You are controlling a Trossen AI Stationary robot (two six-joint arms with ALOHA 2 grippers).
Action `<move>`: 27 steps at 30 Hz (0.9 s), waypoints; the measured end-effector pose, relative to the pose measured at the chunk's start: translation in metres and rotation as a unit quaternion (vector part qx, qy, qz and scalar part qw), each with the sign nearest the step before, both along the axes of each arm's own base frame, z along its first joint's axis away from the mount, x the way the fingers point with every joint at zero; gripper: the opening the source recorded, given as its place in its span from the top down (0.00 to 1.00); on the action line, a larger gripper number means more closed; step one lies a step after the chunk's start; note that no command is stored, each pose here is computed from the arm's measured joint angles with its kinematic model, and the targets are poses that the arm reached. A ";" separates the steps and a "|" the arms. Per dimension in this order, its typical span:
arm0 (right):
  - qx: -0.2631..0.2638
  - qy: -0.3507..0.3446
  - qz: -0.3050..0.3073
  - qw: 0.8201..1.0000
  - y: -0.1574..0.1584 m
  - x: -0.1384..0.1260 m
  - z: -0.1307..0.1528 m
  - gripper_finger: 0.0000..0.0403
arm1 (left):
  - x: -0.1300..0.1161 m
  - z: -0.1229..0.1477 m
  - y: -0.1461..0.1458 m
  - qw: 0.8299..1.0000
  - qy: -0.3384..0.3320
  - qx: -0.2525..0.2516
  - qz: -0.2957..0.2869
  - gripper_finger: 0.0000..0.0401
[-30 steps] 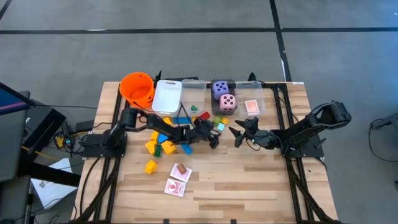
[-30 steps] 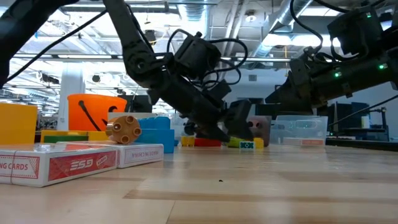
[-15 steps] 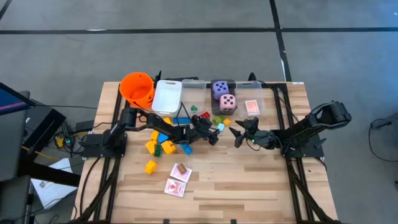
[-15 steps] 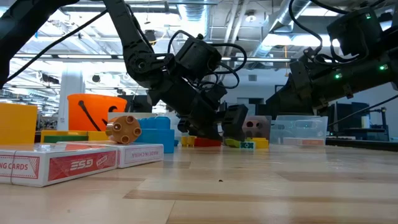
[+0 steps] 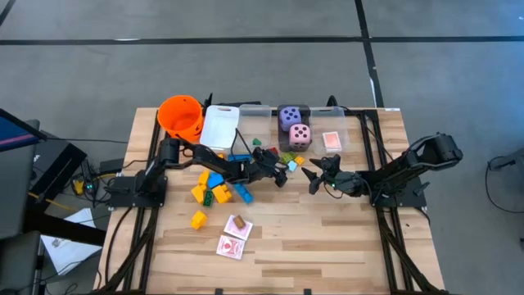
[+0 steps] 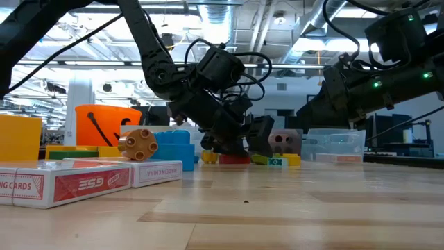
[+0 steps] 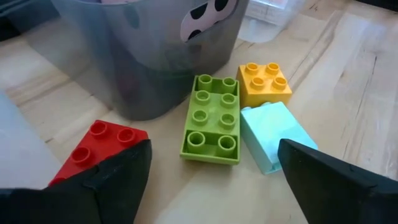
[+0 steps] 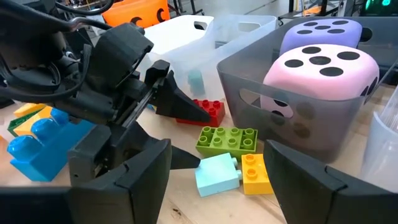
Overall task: Pick & Place Toys
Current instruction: Put the small light green game piece into the left transparent bin
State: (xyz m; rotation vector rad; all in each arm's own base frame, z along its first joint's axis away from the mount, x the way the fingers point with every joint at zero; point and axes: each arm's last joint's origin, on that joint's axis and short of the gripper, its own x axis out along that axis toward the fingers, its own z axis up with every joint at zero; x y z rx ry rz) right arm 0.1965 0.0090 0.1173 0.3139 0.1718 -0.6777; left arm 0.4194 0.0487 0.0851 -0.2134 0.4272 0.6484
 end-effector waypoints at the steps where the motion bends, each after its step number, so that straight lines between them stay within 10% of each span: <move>1: 0.000 0.000 0.000 1.000 0.000 0.000 0.000 0.38 | 0.000 0.000 0.000 1.000 0.000 0.000 0.000 0.17; 20: 0.000 0.002 0.000 1.000 0.000 0.000 0.000 0.38 | 0.002 -0.008 -0.003 1.000 0.003 -0.015 -0.026 0.70; 27: 0.000 0.006 0.002 1.000 0.000 0.000 -0.001 0.38 | 0.003 -0.009 -0.012 0.998 0.000 -0.034 -0.055 0.69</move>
